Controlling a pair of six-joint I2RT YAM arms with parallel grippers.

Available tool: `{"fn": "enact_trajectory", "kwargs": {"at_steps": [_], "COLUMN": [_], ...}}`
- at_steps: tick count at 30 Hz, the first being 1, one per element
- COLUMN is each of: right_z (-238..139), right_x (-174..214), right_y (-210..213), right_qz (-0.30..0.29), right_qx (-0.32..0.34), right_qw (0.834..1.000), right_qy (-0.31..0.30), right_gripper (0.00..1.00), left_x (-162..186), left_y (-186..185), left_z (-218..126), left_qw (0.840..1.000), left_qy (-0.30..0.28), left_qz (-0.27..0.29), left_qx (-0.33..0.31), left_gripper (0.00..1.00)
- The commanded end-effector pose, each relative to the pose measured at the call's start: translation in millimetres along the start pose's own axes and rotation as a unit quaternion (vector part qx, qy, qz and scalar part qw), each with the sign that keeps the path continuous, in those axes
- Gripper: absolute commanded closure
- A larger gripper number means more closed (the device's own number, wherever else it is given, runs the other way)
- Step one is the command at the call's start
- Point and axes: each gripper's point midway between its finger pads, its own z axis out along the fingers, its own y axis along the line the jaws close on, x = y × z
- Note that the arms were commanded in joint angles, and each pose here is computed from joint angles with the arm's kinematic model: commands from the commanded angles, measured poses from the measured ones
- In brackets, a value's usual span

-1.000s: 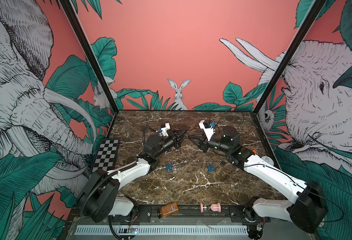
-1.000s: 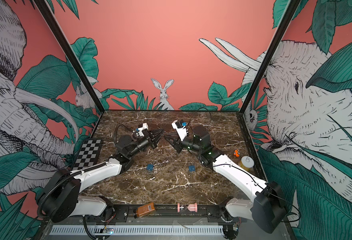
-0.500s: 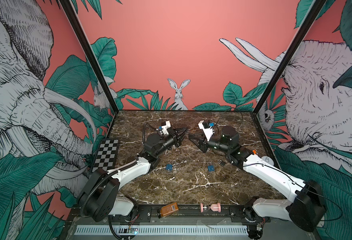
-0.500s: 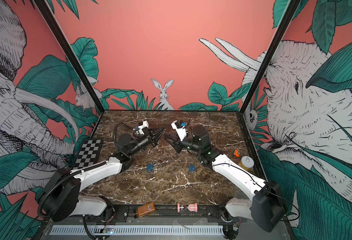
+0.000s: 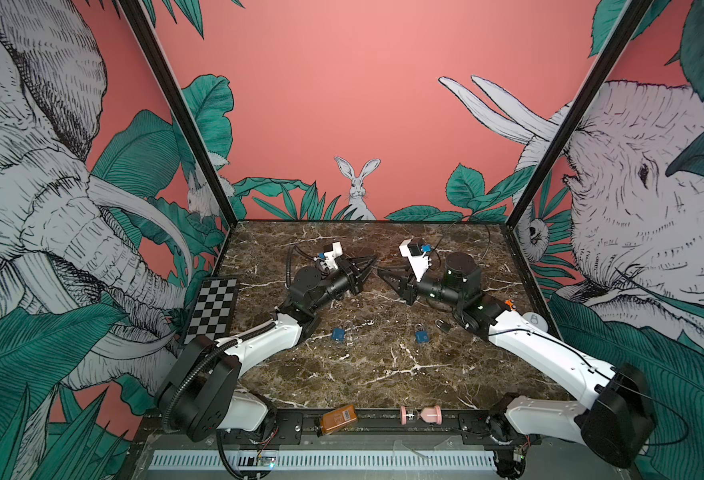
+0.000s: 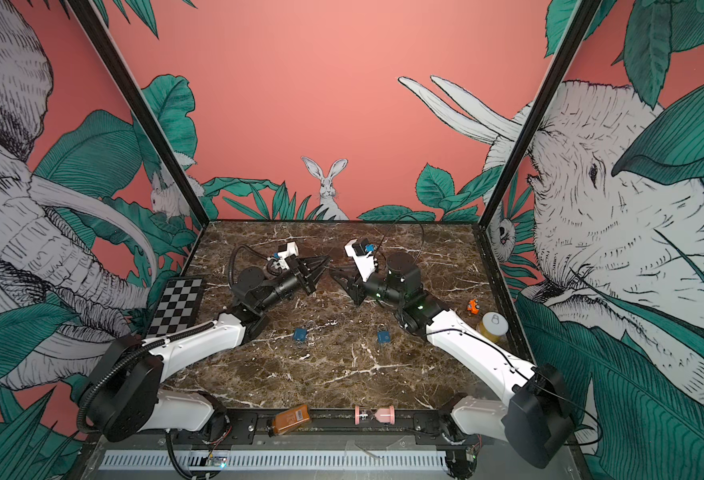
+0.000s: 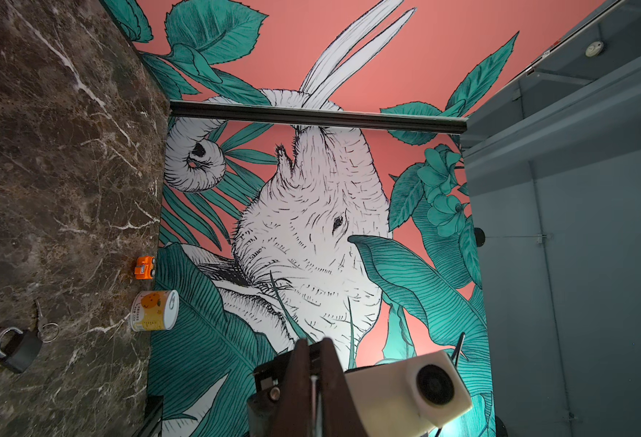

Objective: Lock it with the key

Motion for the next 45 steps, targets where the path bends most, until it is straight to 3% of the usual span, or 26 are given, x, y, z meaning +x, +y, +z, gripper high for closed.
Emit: {"fn": "enact_trajectory", "kwargs": {"at_steps": [1,7,8,10,12,13,14,16,18,21,24,25,27,29,32,35,40,45], "right_z": [-6,-7,-6,-7,-6,-7,-7,-9,-12,-17,-23,-26,-30,-33,-33,-36,-37,-33], "right_x": [-11,-9,-8,-9,-9,-8,-9,-11,-14,-11,-6,-4,-3,-2,-10,-17,-13,-6], "right_y": [2,2,3,4,2,0,-1,-6,-6,-6,-5,-4,0,4,11,15,20,19], "right_qz": [-0.013,-0.01,-0.009,-0.007,0.005,0.013,0.023,0.067,0.117,0.2,0.277,0.301,0.341,0.392,0.465,0.487,0.474,0.478], "right_qx": [0.001,-0.001,-0.002,-0.006,0.0,0.005,0.008,0.013,0.008,0.01,0.007,0.003,-0.012,-0.035,-0.1,-0.126,-0.13,-0.135], "right_qw": [1.0,1.0,1.0,1.0,1.0,1.0,1.0,0.997,0.993,0.98,0.96,0.953,0.939,0.918,0.879,0.864,0.869,0.865], "right_qy": [-0.02,-0.019,-0.018,-0.019,-0.018,-0.016,-0.017,-0.021,-0.013,0.018,0.033,0.036,0.038,0.046,0.038,0.033,0.057,0.065], "right_gripper": [0.81,0.85,0.87,1.0,1.0,1.0,1.0,1.0,1.0,1.0,1.0,1.0,1.0,1.0,1.0,1.0,1.0,1.0], "left_x": [3,4,4,3,3,1,-1,-15,-31,-46,-43,-48,-53,-49,-19,0,23,35], "left_y": [-24,-24,-25,-26,-28,-28,-27,-23,-18,-17,-10,-10,-6,-6,-7,-17,-31,-31], "left_z": [1,0,0,1,3,4,3,-1,-8,-13,-11,-12,-17,-20,-22,-24,-27,-29], "left_qw": [0.999,0.999,0.999,0.999,0.998,0.997,0.996,0.989,0.98,0.953,0.904,0.882,0.855,0.834,0.815,0.819,0.841,0.848], "left_qy": [0.009,0.007,0.007,0.007,0.009,0.012,0.013,0.014,0.006,0.013,0.057,0.048,0.038,0.036,0.093,0.11,0.137,0.165], "left_qz": [0.017,0.018,0.019,0.024,0.042,0.06,0.082,0.147,0.198,0.298,0.409,0.452,0.496,0.536,0.57,0.563,0.512,0.486], "left_qx": [0.036,0.035,0.037,0.038,0.038,0.036,0.034,0.019,-0.003,-0.048,-0.112,-0.127,-0.148,-0.126,-0.046,0.023,0.107,0.133], "left_gripper": [1.0,1.0,1.0,1.0,1.0,0.88,0.64,0.34,0.24,0.23,0.24,0.25,0.25,0.25,0.28,0.28,0.27,0.31]}}
